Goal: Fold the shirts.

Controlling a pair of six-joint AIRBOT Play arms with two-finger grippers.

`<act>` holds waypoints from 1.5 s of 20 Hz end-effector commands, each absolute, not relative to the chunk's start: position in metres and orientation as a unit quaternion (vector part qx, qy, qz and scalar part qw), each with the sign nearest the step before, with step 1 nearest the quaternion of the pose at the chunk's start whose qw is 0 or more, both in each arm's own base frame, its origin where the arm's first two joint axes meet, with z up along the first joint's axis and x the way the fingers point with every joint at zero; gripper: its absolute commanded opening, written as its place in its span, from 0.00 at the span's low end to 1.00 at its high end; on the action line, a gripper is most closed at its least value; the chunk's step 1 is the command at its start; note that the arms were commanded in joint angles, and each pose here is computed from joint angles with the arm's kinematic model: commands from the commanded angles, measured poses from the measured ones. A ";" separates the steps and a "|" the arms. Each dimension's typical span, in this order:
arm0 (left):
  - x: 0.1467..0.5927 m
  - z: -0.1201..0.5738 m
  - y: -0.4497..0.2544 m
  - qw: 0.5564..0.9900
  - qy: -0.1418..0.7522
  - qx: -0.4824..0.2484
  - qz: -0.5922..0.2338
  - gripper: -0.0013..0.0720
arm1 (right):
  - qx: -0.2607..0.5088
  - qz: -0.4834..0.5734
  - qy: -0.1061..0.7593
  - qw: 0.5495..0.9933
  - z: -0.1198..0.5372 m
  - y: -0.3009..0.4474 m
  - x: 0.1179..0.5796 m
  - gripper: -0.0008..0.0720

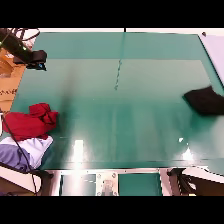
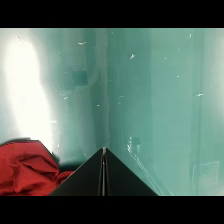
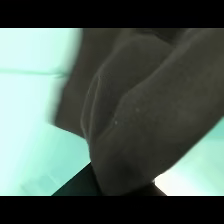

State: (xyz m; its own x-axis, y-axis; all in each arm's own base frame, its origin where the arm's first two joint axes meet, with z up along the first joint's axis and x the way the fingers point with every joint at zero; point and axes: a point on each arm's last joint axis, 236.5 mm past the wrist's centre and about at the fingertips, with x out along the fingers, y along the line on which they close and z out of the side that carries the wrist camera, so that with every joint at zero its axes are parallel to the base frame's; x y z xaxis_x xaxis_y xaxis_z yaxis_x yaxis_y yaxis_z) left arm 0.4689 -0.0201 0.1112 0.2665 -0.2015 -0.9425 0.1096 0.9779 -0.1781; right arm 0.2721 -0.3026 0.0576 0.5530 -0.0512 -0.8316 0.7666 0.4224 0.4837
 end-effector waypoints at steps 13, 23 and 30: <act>0.472 0.114 -0.027 0.798 0.590 -0.044 -0.113 0.05 | 0.522 -0.490 0.496 0.491 0.010 -0.304 0.049 0.29; 0.420 0.120 -0.089 0.786 0.591 -0.056 -0.176 0.05 | 0.316 -0.102 0.525 0.784 0.075 -0.116 0.333 0.04; 0.307 0.051 -0.121 0.744 0.639 -0.057 -0.189 0.05 | 0.169 0.086 0.602 0.776 0.015 0.074 0.326 0.04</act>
